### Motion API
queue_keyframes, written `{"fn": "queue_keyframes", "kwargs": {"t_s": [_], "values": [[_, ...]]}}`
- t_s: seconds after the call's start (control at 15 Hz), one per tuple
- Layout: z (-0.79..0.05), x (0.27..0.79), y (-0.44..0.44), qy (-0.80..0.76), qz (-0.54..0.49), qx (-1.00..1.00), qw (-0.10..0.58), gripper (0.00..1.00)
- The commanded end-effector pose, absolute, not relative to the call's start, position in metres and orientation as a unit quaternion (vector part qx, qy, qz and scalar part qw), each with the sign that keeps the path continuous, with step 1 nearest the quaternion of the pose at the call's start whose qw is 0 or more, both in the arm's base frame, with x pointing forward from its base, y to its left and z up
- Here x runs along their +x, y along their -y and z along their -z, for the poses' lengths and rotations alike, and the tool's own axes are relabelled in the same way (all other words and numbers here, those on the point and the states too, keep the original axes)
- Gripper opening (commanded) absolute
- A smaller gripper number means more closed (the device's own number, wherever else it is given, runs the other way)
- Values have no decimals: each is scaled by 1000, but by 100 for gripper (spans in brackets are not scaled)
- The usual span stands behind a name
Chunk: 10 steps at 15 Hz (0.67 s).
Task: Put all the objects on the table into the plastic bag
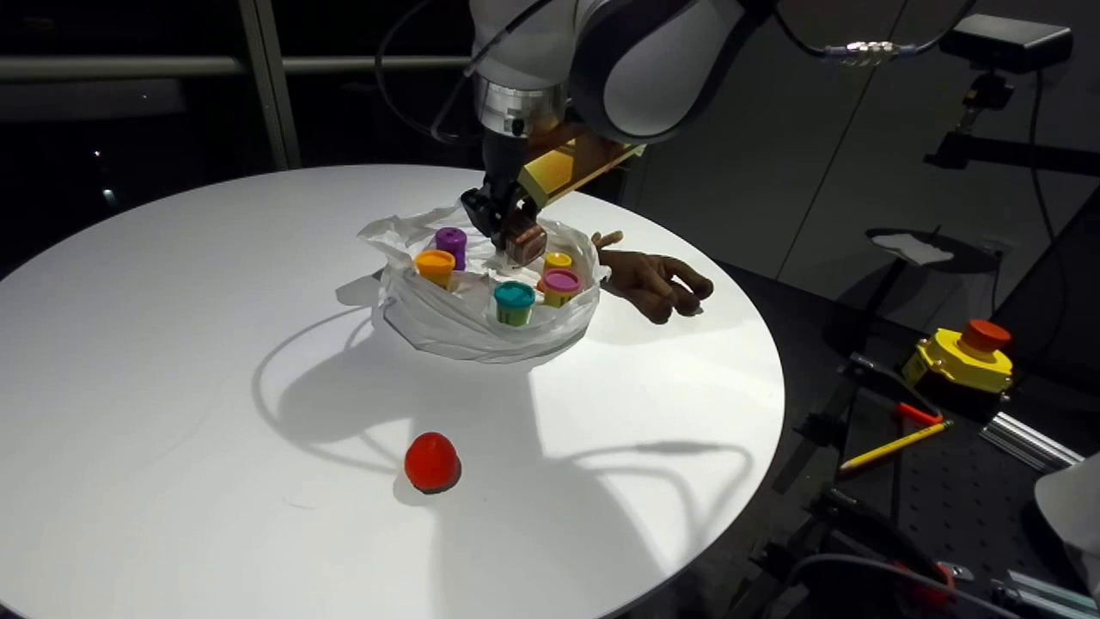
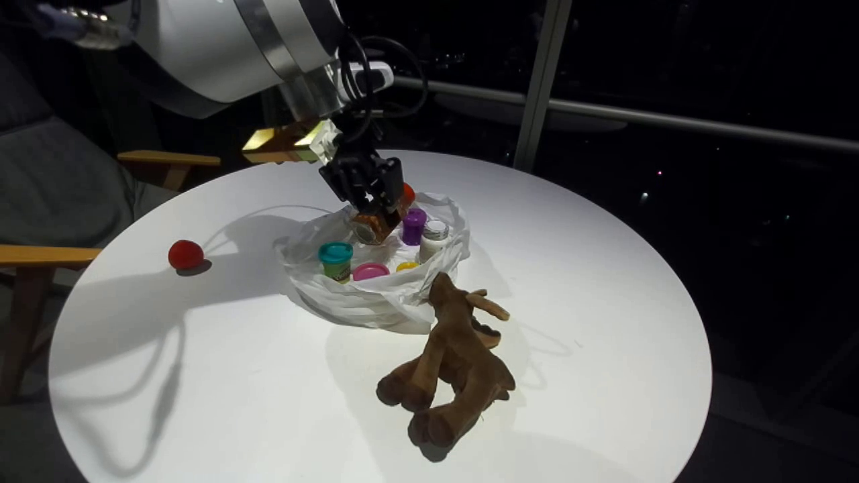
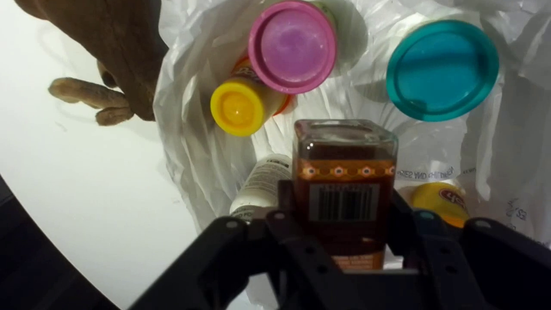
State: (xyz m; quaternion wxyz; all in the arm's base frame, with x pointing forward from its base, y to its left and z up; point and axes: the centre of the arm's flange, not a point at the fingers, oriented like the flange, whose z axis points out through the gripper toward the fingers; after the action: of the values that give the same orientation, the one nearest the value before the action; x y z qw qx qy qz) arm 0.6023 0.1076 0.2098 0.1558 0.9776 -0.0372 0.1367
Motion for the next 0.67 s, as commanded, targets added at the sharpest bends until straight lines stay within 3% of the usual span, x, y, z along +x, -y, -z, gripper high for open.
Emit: {"fn": "queue_keyframes", "kwargs": {"t_s": [0.0, 0.6], "values": [[-211, 599, -102, 44, -193, 973, 120, 23], [-169, 579, -101, 6, -310, 950, 26, 23]]}}
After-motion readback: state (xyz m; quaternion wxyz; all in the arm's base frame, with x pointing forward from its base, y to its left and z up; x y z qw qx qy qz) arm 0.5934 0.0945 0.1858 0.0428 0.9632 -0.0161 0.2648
